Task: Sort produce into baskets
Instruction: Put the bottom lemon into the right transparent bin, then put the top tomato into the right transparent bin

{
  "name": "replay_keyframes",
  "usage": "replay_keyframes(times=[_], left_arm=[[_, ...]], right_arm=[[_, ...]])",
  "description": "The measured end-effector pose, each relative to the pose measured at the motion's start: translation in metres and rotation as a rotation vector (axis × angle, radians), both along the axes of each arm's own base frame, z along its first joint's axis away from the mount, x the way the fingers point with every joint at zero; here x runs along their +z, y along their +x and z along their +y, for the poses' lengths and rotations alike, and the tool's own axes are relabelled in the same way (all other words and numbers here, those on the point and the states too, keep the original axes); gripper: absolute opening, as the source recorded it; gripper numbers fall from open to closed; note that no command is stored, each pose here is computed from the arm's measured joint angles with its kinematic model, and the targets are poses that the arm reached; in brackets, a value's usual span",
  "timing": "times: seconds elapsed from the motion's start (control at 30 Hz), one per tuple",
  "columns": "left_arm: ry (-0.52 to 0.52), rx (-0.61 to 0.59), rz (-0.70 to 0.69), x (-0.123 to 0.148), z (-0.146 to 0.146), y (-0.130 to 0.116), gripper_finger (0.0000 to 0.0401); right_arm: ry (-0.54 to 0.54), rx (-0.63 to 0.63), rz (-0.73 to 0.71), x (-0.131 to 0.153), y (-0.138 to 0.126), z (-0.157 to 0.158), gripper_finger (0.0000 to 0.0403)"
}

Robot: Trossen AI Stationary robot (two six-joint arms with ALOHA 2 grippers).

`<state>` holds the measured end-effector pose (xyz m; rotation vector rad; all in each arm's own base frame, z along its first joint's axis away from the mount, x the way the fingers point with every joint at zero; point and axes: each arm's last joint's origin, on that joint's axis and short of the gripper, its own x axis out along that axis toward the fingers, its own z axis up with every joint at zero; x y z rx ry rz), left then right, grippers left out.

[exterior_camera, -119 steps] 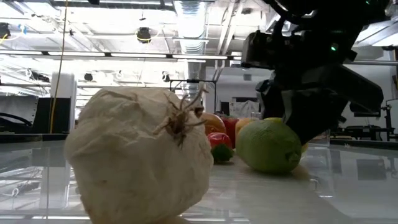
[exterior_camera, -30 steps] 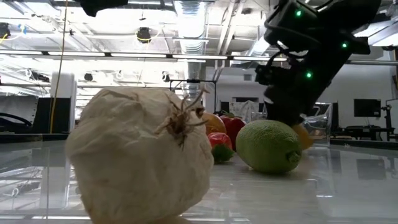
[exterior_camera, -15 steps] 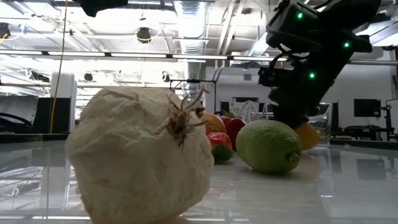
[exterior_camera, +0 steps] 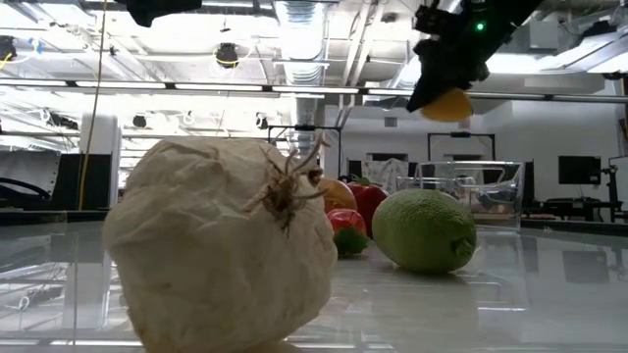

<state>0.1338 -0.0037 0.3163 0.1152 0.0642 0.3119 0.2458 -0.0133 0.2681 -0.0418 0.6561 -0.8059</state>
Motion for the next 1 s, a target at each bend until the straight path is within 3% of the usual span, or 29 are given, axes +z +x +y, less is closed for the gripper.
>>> replay_keyframes(times=[0.2, 0.5, 0.63, 0.83, 1.0], left_arm=[[0.008, 0.0, 0.003, 0.0, 0.0, 0.0, 0.0256], [0.015, 0.0, 0.004, 0.0, 0.0, 0.0, 0.0256], [0.016, 0.001, 0.004, 0.0, 0.0, 0.0, 0.0256], [0.017, 0.018, 0.005, 0.0, 0.001, 0.0, 0.0256], [0.018, 0.028, 0.005, 0.0, 0.001, 0.0, 0.0256]], right_arm=[[0.014, -0.118, 0.02, 0.009, -0.02, -0.046, 0.0251], [0.186, -0.099, 0.056, -0.005, -0.02, -0.076, 0.0278], [0.182, -0.045, 0.05, -0.005, -0.014, -0.065, 0.0285], [0.167, 0.136, -0.021, -0.001, 0.004, -0.023, 0.0286], [0.177, 0.271, 0.019, -0.018, 0.023, 0.014, 0.0307]])
